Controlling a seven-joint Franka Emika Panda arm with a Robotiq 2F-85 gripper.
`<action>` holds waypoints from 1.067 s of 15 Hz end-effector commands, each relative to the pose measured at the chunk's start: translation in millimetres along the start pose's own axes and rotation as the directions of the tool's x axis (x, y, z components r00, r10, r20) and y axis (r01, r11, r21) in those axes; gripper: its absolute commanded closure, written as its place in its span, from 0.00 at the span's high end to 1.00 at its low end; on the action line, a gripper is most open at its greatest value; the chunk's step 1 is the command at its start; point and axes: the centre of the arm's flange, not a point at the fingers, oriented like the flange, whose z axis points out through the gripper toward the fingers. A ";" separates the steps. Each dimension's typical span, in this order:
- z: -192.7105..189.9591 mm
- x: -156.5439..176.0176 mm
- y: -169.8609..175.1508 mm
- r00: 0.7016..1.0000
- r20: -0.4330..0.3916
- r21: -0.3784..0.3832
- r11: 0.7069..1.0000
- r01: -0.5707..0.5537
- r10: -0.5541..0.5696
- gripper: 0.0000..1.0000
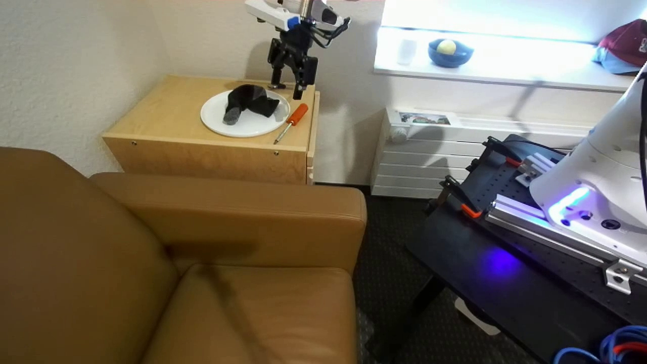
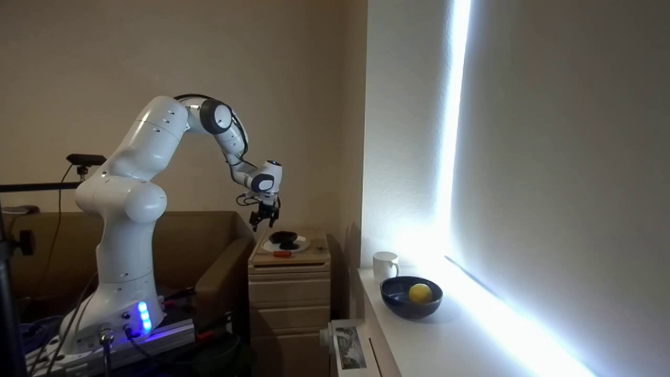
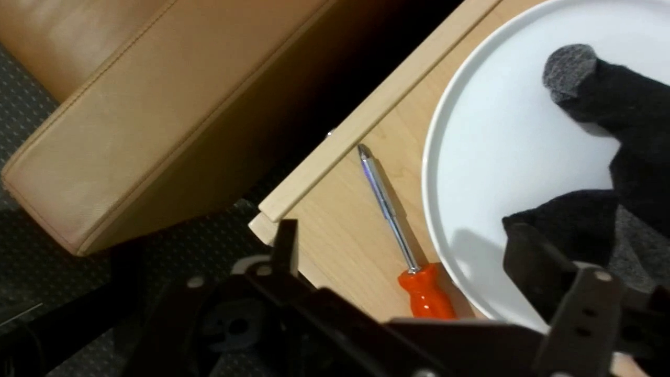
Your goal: Put the lemon in the bowl on the windowsill then put the sock on the nightstand
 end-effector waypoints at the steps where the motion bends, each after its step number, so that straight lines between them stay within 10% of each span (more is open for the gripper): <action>1: 17.4 2.0 -27.1 0.999 0.036 0.157 0.987 -0.025 0.020 1.00; 6: 45.5 -2.1 -77.4 0.999 0.024 0.387 0.921 -0.036 0.029 1.00; 15: 86.4 -23.5 -127.2 0.994 0.063 0.385 0.917 -0.104 0.086 1.00; 16: 87.1 -24.6 -130.5 0.992 0.070 0.381 0.916 -0.122 0.103 0.75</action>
